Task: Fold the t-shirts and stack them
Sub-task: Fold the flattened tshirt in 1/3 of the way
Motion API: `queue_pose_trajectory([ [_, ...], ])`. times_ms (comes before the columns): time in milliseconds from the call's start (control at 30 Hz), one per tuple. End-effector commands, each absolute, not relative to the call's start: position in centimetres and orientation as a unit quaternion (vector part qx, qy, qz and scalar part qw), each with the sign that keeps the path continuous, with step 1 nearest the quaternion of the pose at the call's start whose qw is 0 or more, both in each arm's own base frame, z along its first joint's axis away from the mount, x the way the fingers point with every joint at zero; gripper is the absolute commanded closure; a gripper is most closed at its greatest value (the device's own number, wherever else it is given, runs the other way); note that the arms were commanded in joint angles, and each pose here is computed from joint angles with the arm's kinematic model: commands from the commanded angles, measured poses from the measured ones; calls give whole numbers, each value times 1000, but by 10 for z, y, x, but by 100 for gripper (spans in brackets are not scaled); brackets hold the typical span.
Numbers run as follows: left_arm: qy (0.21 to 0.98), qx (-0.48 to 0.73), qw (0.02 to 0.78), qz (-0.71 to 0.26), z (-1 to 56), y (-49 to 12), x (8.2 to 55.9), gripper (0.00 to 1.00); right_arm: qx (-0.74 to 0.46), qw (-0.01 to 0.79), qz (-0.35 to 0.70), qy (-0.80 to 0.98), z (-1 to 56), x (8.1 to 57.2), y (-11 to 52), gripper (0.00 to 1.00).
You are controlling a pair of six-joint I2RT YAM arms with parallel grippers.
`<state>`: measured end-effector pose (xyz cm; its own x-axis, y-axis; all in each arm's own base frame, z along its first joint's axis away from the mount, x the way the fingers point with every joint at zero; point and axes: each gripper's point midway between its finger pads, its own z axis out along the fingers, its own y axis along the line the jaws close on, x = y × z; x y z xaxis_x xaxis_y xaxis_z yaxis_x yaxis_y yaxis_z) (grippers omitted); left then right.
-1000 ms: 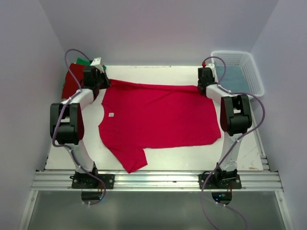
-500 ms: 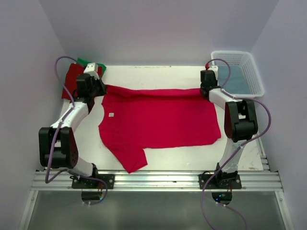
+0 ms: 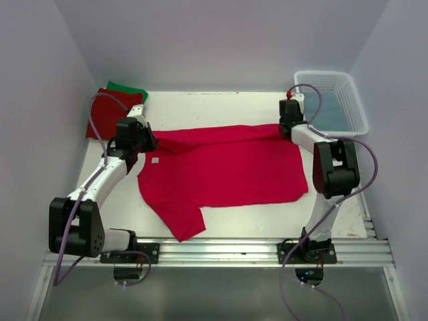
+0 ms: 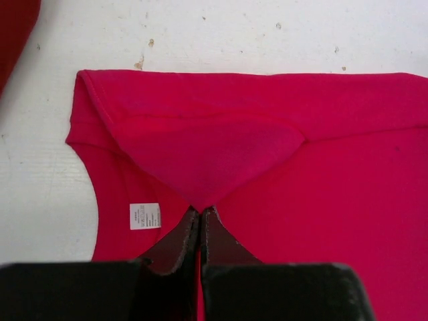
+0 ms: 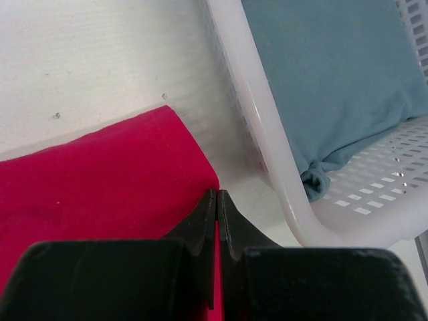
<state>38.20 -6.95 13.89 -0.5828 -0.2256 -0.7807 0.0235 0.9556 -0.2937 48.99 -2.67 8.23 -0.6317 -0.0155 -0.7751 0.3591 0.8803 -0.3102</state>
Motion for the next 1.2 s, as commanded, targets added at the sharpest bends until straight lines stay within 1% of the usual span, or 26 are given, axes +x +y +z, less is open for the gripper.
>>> queue_pose_trajectory([
  [0,873,-79,464,-125,151,-63,378,100,123,437,-227,862,103,486,-32,100],
  [200,872,-107,472,-77,155,-43,380,100,126,432,-228,863,102,479,-33,100],
  [333,875,-127,464,-50,144,-33,384,100,128,427,-230,865,100,473,-35,100],
  [500,884,-139,444,-47,126,-32,382,100,130,420,-230,868,94,467,-35,100],
  [1000,895,-174,410,-11,101,-19,373,100,130,398,-223,880,74,458,-30,100],
  [1167,896,-182,404,-13,93,-20,370,100,129,394,-222,883,70,454,-27,100],
])
